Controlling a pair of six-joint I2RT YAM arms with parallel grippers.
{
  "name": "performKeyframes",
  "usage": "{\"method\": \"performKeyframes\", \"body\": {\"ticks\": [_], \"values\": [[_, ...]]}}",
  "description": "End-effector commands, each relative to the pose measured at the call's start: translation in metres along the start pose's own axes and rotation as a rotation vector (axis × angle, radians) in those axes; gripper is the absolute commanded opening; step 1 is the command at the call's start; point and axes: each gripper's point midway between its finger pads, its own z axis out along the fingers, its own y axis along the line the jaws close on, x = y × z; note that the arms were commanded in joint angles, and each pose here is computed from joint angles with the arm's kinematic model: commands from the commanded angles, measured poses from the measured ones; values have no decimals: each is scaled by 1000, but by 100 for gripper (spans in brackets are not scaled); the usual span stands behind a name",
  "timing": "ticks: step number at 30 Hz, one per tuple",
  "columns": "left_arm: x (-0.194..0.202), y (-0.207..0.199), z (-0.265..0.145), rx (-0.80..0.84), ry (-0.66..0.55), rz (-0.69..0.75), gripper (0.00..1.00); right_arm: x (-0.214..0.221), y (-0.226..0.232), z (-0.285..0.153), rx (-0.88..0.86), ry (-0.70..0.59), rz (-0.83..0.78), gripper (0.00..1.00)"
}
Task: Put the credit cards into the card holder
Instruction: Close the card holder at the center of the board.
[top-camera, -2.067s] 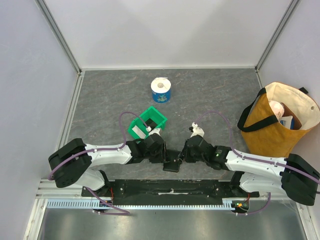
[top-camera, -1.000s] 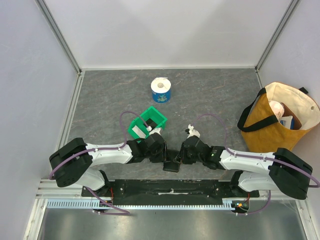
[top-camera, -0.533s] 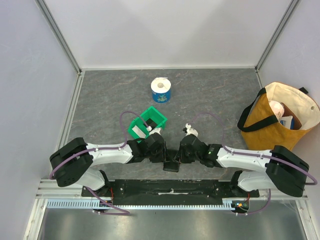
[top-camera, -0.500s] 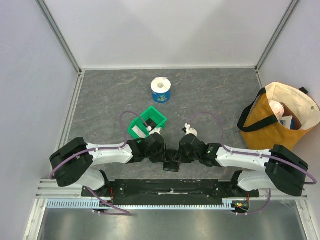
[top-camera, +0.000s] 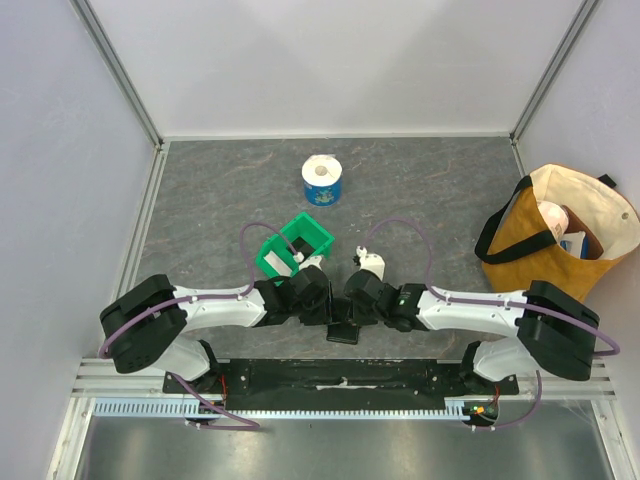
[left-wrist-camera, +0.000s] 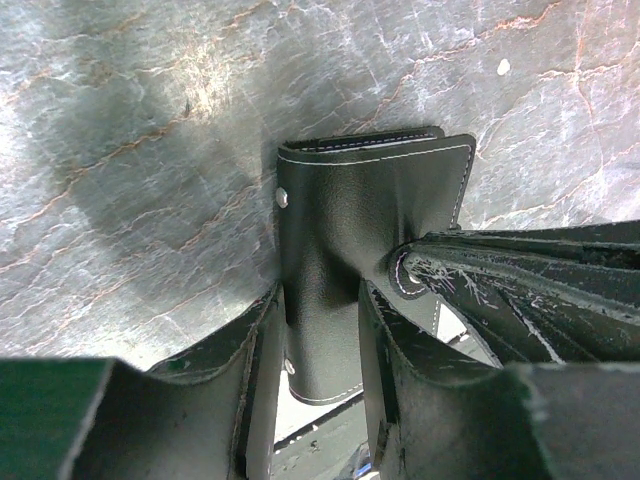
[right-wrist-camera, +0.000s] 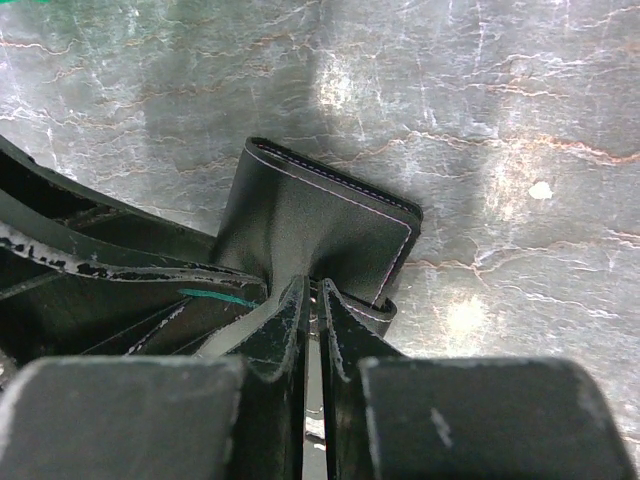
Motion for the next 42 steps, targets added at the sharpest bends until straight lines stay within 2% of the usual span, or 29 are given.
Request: {"method": "performKeyframes", "body": {"ticks": [1,12,16,23,32,42], "values": [[8,7,4,-25,20,30,40,25,-19,-4,84,58,-50,11],[7,8,5,-31,19,14,40,11,-5,-17,9,-35,-25,26],[7,7,4,-31,19,15,41,1,-3,-22,-7,-80,-1,27],[7,6,4,-29,19,18,40,5,0,-27,-38,-64,41,26],[6,6,3,-27,16,19,40,-9,-9,-49,-86,-171,176,26],[6,5,4,-24,18,21,41,10,-9,-38,-117,-107,206,22]]}}
